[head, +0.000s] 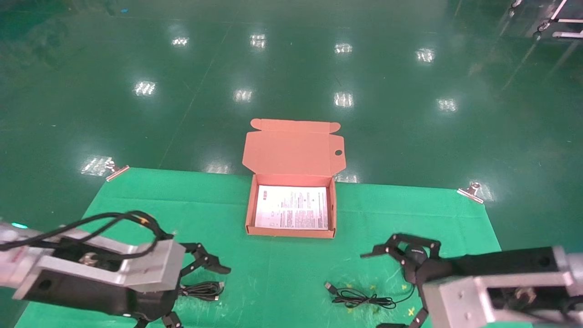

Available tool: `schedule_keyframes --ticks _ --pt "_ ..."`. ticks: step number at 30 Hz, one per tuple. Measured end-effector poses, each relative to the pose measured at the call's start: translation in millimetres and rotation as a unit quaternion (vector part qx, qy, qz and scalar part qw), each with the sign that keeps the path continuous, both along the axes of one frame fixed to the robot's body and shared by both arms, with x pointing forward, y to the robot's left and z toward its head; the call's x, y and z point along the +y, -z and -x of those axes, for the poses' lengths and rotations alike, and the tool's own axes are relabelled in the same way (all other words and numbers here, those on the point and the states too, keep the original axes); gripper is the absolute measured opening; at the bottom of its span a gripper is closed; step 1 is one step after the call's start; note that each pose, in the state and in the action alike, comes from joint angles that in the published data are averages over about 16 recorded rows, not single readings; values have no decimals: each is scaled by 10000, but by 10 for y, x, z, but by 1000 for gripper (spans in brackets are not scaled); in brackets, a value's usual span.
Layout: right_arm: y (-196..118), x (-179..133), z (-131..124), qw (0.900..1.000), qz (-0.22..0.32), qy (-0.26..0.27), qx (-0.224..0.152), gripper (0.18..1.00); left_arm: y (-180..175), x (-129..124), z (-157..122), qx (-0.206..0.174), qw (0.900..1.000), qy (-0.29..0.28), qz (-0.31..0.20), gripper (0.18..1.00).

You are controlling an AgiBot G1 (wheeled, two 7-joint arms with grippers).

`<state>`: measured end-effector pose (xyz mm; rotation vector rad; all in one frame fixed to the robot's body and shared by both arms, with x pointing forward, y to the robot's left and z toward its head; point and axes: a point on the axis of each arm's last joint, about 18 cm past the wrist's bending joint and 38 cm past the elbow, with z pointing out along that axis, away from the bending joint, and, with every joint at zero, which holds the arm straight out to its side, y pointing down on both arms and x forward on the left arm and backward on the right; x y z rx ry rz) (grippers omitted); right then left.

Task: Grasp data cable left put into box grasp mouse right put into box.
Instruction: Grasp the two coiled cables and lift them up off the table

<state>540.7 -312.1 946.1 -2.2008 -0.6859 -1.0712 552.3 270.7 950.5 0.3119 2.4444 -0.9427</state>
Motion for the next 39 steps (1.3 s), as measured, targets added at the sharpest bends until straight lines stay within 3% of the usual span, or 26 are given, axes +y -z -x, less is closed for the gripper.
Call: schedule_keyframes --ticks 10,19,26,39 --pt "340 -66 -369 9892 1330 248 -561 1000 224 49 -391 -324 9889 -476 -1371 1001" --pt "632 -77 -665 9758 1943 610 -795 1000 423 83 -713 -569 9729 -859 -2072 1001" --pt "801 -26 -841 9732 1960 933 -759 1000 550 82 -955 -537 9672 -1141 -2207 1001" --pt "996 127 -1117 9792 1527 1307 -295 1000 776 160 -1270 -133 9713 -1577 -1774 1001"
